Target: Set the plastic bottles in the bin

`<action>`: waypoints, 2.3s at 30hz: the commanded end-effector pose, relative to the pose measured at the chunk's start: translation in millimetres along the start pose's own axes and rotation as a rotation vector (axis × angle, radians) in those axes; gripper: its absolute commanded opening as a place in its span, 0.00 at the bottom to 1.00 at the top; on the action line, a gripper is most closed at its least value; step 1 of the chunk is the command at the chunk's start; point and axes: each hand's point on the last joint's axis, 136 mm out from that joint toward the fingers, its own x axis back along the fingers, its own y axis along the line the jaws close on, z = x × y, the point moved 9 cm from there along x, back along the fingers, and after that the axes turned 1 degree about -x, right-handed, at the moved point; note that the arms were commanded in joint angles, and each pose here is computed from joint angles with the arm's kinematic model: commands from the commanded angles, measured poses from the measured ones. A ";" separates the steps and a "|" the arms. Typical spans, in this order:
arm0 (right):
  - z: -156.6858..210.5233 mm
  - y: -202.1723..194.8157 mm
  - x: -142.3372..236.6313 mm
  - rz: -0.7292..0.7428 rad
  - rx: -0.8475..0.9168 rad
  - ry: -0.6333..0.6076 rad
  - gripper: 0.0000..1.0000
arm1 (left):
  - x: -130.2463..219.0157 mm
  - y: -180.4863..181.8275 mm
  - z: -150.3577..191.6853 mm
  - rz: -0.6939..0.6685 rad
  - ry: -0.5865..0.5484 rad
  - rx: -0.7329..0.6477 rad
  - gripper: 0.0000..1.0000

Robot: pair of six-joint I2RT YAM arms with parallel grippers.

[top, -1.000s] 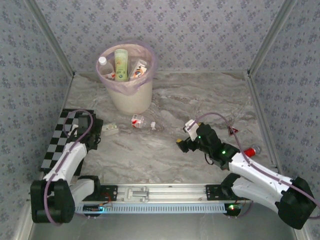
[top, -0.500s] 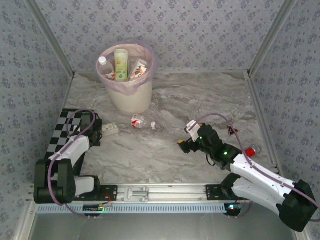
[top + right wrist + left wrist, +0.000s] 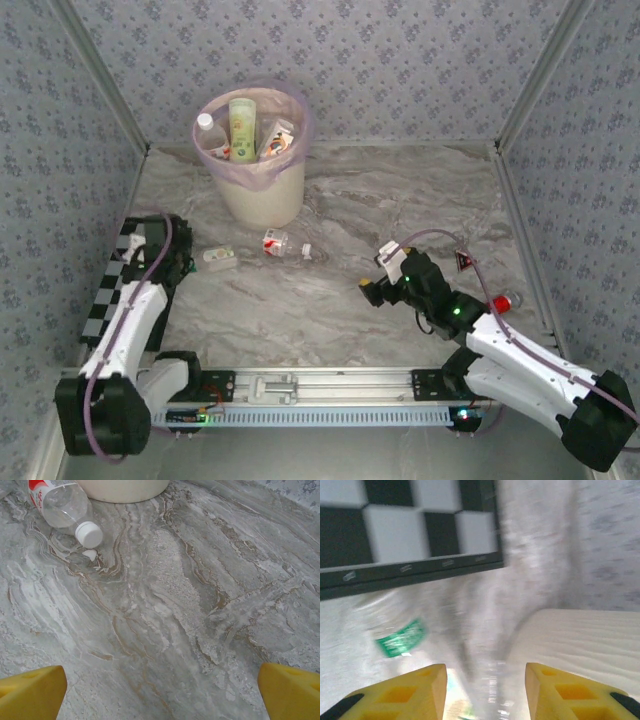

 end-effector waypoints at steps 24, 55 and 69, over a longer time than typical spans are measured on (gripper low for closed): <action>12.8 -7.5 12.7 0.061 -0.061 0.020 1.00 | -68.8 43.0 10.4 -0.222 0.052 -0.044 0.98; 4.4 -8.5 -2.6 0.043 -0.062 0.031 1.00 | 39.6 -46.1 -27.1 0.087 -0.009 -0.162 0.34; -5.7 0.2 -0.7 0.031 -0.070 0.017 1.00 | 132.5 -256.8 -19.1 0.615 -0.106 -0.820 0.13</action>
